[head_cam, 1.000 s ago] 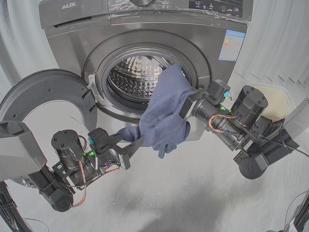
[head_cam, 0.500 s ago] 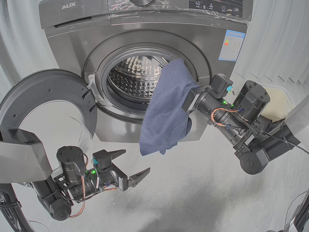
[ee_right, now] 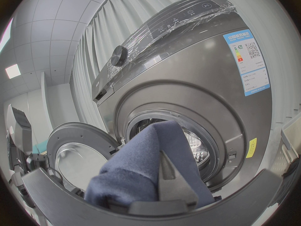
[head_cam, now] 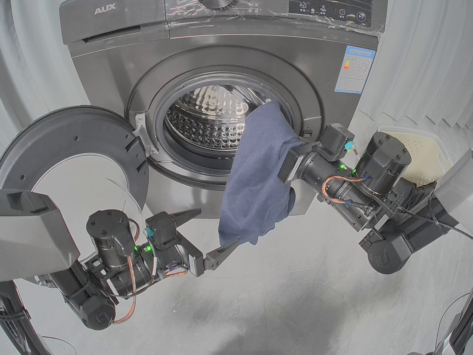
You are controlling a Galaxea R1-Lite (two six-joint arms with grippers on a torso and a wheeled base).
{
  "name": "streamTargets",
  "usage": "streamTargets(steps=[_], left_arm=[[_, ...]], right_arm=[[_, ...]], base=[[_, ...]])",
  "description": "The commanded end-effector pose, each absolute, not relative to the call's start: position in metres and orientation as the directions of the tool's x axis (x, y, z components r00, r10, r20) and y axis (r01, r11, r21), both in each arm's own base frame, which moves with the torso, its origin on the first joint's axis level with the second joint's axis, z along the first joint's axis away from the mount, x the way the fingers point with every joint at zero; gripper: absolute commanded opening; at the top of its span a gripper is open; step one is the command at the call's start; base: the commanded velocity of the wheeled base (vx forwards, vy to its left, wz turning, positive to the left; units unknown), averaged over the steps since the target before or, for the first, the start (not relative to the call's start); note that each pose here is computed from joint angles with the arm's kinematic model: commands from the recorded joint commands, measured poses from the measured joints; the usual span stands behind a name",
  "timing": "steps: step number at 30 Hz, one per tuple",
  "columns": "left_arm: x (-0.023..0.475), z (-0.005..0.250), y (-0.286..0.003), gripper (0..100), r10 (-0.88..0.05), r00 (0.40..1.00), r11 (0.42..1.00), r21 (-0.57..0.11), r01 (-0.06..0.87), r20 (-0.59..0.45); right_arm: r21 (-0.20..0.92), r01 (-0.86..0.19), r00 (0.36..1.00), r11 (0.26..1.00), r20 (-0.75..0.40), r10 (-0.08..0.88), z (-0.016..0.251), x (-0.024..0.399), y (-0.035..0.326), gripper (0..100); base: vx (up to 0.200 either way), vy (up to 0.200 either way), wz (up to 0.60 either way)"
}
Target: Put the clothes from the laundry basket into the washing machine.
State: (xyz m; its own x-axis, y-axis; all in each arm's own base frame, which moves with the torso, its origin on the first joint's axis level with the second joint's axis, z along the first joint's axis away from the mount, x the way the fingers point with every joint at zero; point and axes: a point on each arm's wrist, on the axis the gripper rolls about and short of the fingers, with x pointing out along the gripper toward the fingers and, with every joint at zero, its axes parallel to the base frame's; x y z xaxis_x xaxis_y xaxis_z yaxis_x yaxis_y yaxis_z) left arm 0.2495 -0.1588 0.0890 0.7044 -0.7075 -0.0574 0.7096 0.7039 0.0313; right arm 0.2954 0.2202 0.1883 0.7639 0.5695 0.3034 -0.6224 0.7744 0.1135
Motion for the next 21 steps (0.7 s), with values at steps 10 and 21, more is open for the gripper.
streamTargets(steps=[10, 21], left_arm=[[0.288, 0.095, -0.211, 100, -0.745, 0.662, 0.666, 0.028, 0.746, 0.082], [0.308, 0.075, -0.219, 100, -0.741, 0.669, 0.671, 0.023, 0.741, 0.066]], right_arm=[[0.112, -0.649, 0.748, 0.753, 0.274, 0.604, 0.181, 0.285, 0.23, 0], [0.113, -0.678, 0.725, 0.727, 0.265, 0.635, 0.182, 0.276, 0.242, 0]], base=[[0.0, 0.0, 0.0], [0.0, 0.0, 0.0]])
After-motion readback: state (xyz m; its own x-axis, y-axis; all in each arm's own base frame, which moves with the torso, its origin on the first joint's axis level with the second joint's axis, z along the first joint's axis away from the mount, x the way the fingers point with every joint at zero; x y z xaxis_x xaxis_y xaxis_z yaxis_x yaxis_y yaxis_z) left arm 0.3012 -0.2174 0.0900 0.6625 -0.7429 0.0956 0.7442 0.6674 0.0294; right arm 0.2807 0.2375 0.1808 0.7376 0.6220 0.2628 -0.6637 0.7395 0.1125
